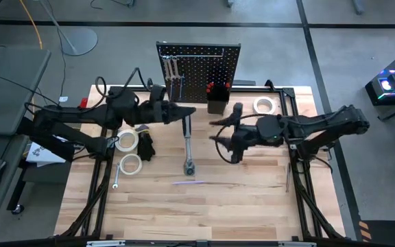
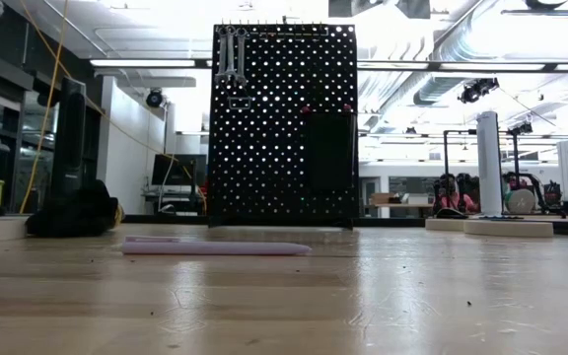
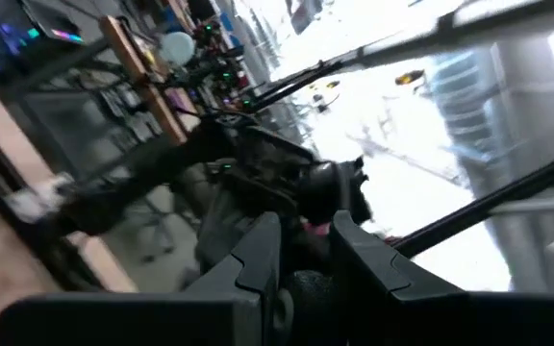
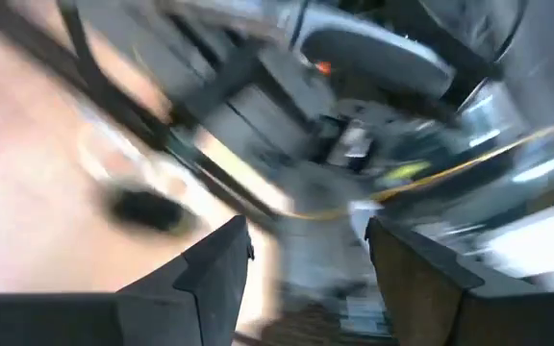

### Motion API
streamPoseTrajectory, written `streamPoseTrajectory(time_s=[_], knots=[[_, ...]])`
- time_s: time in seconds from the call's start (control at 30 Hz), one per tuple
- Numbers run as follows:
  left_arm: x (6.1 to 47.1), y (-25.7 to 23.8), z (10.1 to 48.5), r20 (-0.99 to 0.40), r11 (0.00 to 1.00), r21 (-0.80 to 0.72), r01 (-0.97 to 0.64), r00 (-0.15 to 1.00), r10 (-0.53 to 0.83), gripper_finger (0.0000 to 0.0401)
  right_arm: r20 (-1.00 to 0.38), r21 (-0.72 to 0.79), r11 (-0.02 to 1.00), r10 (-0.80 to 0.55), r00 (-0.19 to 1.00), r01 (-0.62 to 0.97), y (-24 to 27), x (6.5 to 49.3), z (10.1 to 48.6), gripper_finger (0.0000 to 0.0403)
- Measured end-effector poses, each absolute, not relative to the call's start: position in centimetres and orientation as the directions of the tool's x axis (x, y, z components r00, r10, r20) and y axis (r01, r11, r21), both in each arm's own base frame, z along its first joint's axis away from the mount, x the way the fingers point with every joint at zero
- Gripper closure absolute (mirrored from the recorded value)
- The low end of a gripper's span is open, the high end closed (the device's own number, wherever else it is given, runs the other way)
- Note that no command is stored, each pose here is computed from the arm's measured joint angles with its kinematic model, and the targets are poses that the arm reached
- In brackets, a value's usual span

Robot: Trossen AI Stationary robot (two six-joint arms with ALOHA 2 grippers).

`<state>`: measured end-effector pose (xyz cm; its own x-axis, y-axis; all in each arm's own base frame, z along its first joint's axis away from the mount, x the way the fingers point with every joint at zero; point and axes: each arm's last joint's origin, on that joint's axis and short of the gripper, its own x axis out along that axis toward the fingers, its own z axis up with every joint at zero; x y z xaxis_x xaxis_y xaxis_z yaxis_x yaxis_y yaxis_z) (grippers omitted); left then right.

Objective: Hang tools onto peg board
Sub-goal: Put the socket wrench into the black bin on the pegboard, then put the socket wrench into the black bin on the peg board

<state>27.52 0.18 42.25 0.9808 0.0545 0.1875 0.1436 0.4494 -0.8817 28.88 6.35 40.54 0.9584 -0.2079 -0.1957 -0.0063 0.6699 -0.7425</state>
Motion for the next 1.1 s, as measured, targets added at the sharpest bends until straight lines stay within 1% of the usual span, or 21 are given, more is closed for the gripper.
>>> streamPoseTrajectory(time_s=[0.03,0.1,0.17,0.27,0.3,0.37,0.4,0.5,0.53,0.6,0.67,0.73,0.83,0.97,1.03,1.1], knots=[[27.5,0.2,42.4,0.198,0.421,-0.893,0.158,0.979,0.054,0.0336,-0.187,-0.819,0.573,-0.245,0.951,-0.014,6.6,29.0,40.8,0.0197],[27.5,0.2,42.5,0.218,0.36,-0.914,0.184,0.974,0.054,0.0338,-0.154,-0.918,0.396,-0.286,0.946,-0.03,6.9,29.8,41.2,0.0197],[27.6,0.2,42.7,0.241,0.316,-0.925,0.211,0.969,0.059,0.0338,-0.129,-0.959,0.279,-0.292,0.948,-0.044,7.1,30.7,41.3,0.0197],[27.6,0.2,42.9,0.265,0.274,-0.932,0.235,0.961,0.079,0.0341,-0.099,-0.985,0.164,-0.301,0.949,-0.05,7.4,31.9,41.4,0.0197],[27.6,0.3,42.9,0.269,0.266,-0.935,0.236,0.959,0.094,0.0349,-0.097,-0.991,0.12,-0.316,0.944,-0.061,7.5,32.2,41.3,0.0197],[27.5,0.3,43.0,0.277,0.257,-0.936,0.241,0.954,0.113,0.0393,-0.063,-0.998,0.044,-0.334,0.94,-0.051,7.8,32.8,41.4,0.0197],[27.5,0.4,43.1,0.282,0.256,-0.935,0.244,0.952,0.123,0.0401,-0.044,-0.999,0.019,-0.335,0.941,-0.039,7.9,32.9,41.5,0.0197],[27.4,0.5,43.2,0.296,0.255,-0.934,0.252,0.943,0.152,0.0396,0.028,-1.0,-0.014,-0.301,0.953,0.025,8.5,33.0,42.3,0.0197],[27.4,0.5,43.2,0.296,0.259,-0.933,0.251,0.942,0.156,0.0396,0.032,-0.999,-0.005,-0.29,0.957,0.032,8.7,33.0,42.3,0.0197],[27.4,0.5,43.2,0.291,0.285,-0.929,0.236,0.942,0.168,0.0396,0.018,-0.998,0.051,-0.299,0.954,0.034,8.8,32.9,42.2,0.0197],[27.4,0.7,43.2,0.287,0.335,-0.917,0.219,0.943,0.168,0.0397,-0.01,-0.988,0.144,-0.387,0.922,0.05,8.6,32.9,41.8,0.0197],[27.0,0.8,43.1,0.26,0.385,-0.904,0.184,0.953,0.156,0.0398,-0.022,-0.965,0.238,-0.49,0.871,0.109,8.2,32.7,41.7,0.0197],[26.3,0.9,43.1,0.211,0.441,-0.89,0.115,0.962,0.174,0.0398,-0.032,-0.928,0.32,-0.579,0.815,0.191,8.3,32.2,41.7,0.0197],[25.7,1.5,42.7,0.143,0.481,-0.876,0.03,0.969,0.2,0.04,-0.057,-0.873,0.42,-0.591,0.805,0.247,8.8,31.7,41.5,0.0197],[25.4,1.6,42.6,0.112,0.518,-0.856,-0.009,0.973,0.202,0.04,-0.081,-0.824,0.492,-0.592,0.802,0.28,9.0,31.2,41.3,0.0197],[25.1,1.5,42.2,0.061,0.566,-0.822,-0.066,0.977,0.202,0.04,-0.122,-0.746,0.585,-0.589,0.798,0.318,9.2,31.0,40.7,0.0197]])
